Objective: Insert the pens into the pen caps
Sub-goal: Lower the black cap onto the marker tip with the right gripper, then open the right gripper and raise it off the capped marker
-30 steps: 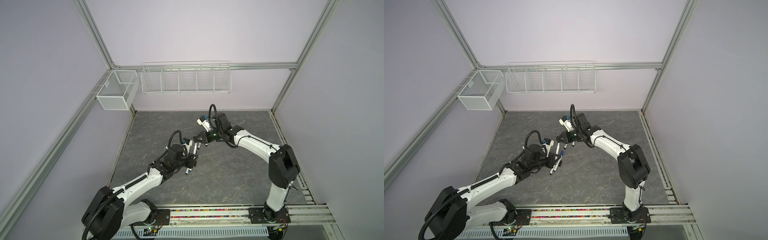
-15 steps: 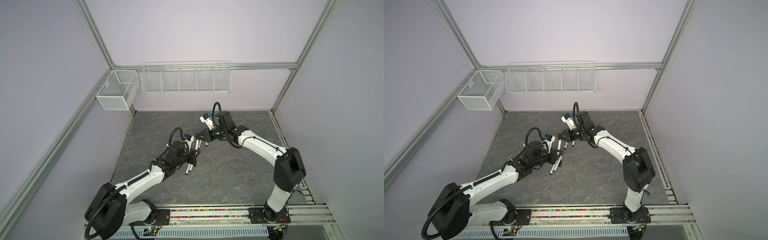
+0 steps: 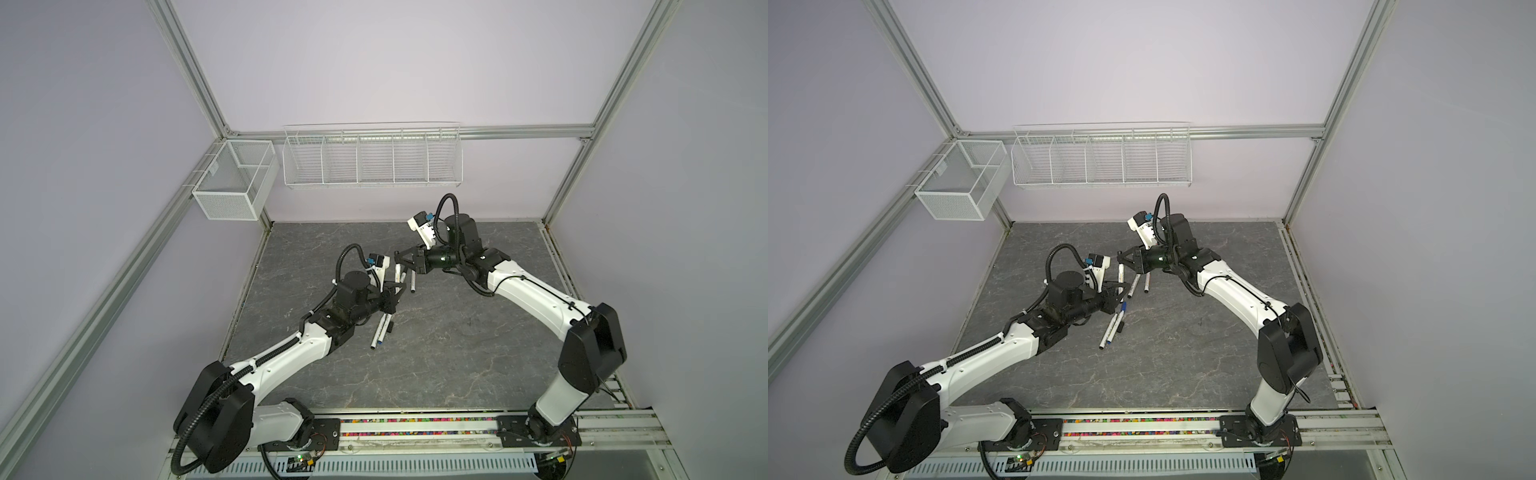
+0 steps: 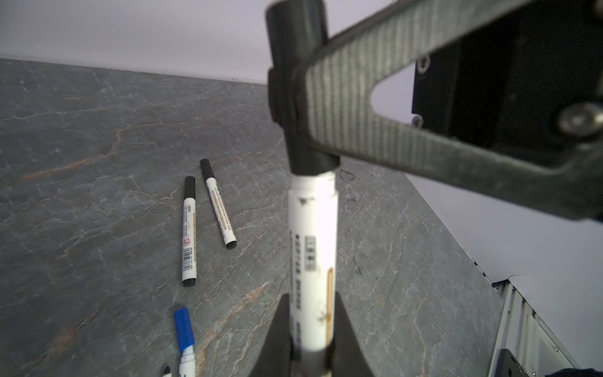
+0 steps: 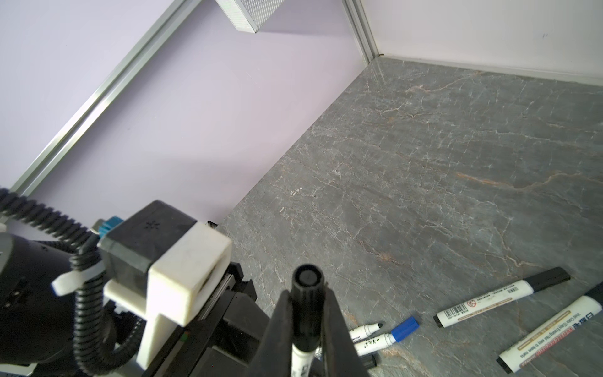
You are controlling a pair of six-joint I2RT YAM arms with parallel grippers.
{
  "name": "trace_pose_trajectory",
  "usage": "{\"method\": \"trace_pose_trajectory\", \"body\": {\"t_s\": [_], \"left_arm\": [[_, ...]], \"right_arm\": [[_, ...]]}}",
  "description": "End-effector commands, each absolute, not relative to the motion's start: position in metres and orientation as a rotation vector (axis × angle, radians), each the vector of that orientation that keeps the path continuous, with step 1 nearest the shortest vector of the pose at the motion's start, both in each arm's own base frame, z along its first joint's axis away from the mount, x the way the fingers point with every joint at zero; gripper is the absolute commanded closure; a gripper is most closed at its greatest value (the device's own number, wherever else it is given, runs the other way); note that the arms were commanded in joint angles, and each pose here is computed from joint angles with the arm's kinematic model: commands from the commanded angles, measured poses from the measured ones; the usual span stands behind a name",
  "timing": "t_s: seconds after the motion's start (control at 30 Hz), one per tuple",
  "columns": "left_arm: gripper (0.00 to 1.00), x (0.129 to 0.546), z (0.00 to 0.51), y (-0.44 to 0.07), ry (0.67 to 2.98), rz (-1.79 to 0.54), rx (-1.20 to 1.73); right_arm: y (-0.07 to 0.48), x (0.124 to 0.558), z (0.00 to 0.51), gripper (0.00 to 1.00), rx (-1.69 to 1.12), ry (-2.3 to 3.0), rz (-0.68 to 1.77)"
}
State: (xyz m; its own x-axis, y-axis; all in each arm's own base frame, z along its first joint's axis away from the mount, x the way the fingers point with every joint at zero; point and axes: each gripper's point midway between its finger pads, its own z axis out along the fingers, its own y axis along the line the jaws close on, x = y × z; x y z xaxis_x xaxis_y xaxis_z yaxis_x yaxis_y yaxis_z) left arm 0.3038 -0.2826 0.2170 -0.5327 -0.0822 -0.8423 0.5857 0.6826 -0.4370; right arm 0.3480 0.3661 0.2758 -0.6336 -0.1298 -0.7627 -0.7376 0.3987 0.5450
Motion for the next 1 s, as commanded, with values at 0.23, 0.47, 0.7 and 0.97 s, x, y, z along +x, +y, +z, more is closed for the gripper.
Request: {"method": "trace_pose_trajectory", "body": {"t_s": [0.23,0.47,0.7,0.97], "left_arm": [[1.0,0.328,0.307,-0.273,1.622,-0.891,0.285],[1.0,0.324,0.303,-0.278,1.613,-0.847,0.352],[1.0,0.32,0.277,-0.273,1.678,-0.814,0.355],[1.0,0.31,0.23,-0.265,1.792,-0.778,0.37]], "right_arm": [[0.374,0.298,0.235,0.78,-0.892,2.177,1.33],[0.371,0.297,0.237,0.74,-0.885,2.179,1.309],[0.361,0.306,0.245,0.6,-0.821,2.153,1.265],[0.347,0.318,0.268,0.53,-0.771,2.098,1.217]]}}
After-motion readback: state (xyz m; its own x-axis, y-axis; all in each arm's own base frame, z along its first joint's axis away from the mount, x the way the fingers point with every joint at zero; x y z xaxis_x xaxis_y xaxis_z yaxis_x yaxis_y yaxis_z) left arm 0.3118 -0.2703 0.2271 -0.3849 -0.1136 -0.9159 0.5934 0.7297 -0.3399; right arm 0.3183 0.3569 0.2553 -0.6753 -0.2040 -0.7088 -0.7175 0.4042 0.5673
